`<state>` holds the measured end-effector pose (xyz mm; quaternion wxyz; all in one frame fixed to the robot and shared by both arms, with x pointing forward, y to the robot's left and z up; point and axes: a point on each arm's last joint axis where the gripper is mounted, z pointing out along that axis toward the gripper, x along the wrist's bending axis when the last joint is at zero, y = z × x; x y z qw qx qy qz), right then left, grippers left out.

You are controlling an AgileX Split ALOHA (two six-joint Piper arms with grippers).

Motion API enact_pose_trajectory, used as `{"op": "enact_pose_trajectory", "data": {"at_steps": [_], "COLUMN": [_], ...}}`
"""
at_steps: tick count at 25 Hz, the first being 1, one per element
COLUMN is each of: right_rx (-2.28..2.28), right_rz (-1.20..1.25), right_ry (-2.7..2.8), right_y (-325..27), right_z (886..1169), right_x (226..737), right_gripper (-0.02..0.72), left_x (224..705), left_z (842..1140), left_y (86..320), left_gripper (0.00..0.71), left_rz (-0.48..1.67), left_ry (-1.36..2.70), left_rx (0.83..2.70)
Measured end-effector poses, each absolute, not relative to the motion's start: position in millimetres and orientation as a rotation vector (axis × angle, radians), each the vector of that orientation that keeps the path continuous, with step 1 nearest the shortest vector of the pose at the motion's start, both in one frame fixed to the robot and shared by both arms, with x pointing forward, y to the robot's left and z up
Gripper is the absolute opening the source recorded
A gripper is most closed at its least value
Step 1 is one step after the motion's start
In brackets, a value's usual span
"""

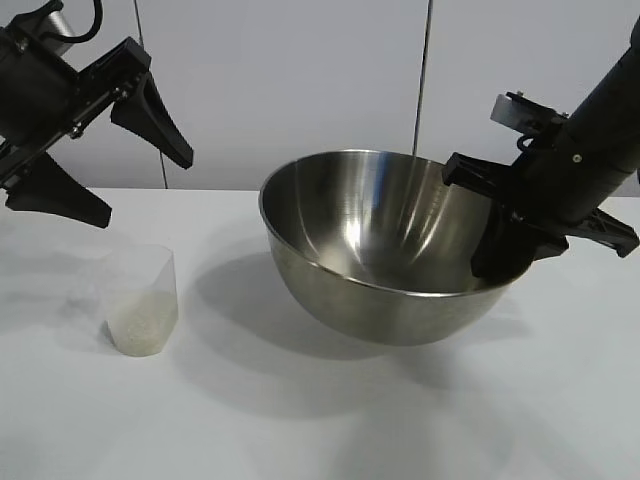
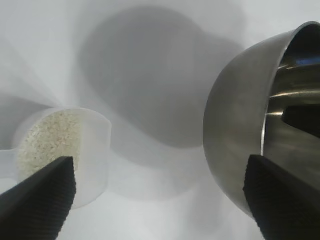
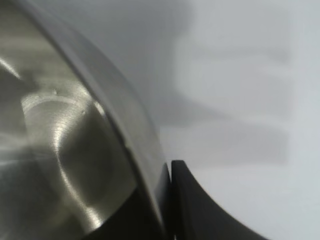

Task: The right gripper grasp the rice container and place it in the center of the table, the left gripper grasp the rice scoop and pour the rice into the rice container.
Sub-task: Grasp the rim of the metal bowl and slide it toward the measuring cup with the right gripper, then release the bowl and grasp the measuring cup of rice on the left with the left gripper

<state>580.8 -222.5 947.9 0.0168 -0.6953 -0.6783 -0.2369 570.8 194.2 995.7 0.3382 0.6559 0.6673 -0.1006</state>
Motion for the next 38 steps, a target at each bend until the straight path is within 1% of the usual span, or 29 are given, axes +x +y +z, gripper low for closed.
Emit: {"op": "enact_pose_trajectory", "data": {"at_steps": [6,10,14,19,21,23,25,27,29,30,31,33,36,38], "right_rx": [-2.013,-1.939,-1.942,-1.944,-1.946,-1.949,-1.949,-1.941,-1.909,-1.885,-1.865,-1.857,-1.869,-1.903], "right_rz": [-0.722,-0.644,-0.599,-0.591,-0.593,-0.600,-0.599,-0.593,-0.575,-0.568,-0.563,-0.601,-0.624,-0.572], "right_ry": [-2.230,-2.306,-2.318,-2.353,-2.353,-2.350,-2.350,-2.358,-2.390,-2.415,-2.441,-2.487,-2.558,-2.583], "right_y": [-182.9,-164.1,-156.6,-157.9,-157.8,-157.5,-157.5,-157.6,-157.8,-157.7,-157.9,-157.5,-163.6,-178.7], "right_z": [946.2,931.0,915.3,911.3,911.6,912.4,912.3,913.4,919.4,926.9,937.3,967.9,1014.1,1034.2], "right_x": [570.0,566.9,571.8,574.6,575.0,575.8,575.7,575.6,575.7,576.5,577.2,583.3,592.4,599.6], "right_gripper": [0.011,0.011,0.011,0.013,0.038,0.114,0.234,0.407,0.560,0.610,0.638,0.664,0.674,0.674], "left_x": [571.2,571.4,571.4,571.4,571.4,571.4,571.4,571.4,571.4,571.4,571.4,571.4,571.4,571.4], "left_z": [995.7,995.7,995.7,995.7,995.7,995.7,995.7,995.7,995.7,995.7,995.7,995.7,995.7,995.7], "left_y": [194.4,194.4,194.4,194.4,194.4,194.4,194.4,194.4,194.4,194.4,194.4,194.4,194.4,194.4], "left_gripper": [0.656,0.656,0.656,0.656,0.656,0.656,0.656,0.656,0.656,0.656,0.656,0.656,0.656,0.656], "left_rz": [-0.256,-0.254,-0.254,-0.254,-0.254,-0.254,-0.254,-0.254,-0.254,-0.254,-0.254,-0.254,-0.254,-0.254], "left_ry": [1.739,1.739,1.739,1.739,1.739,1.739,1.739,1.739,1.739,1.739,1.739,1.739,1.739,1.739], "left_rx": [1.706,1.705,1.705,1.705,1.705,1.705,1.705,1.705,1.705,1.705,1.705,1.705,1.705,1.705]}}
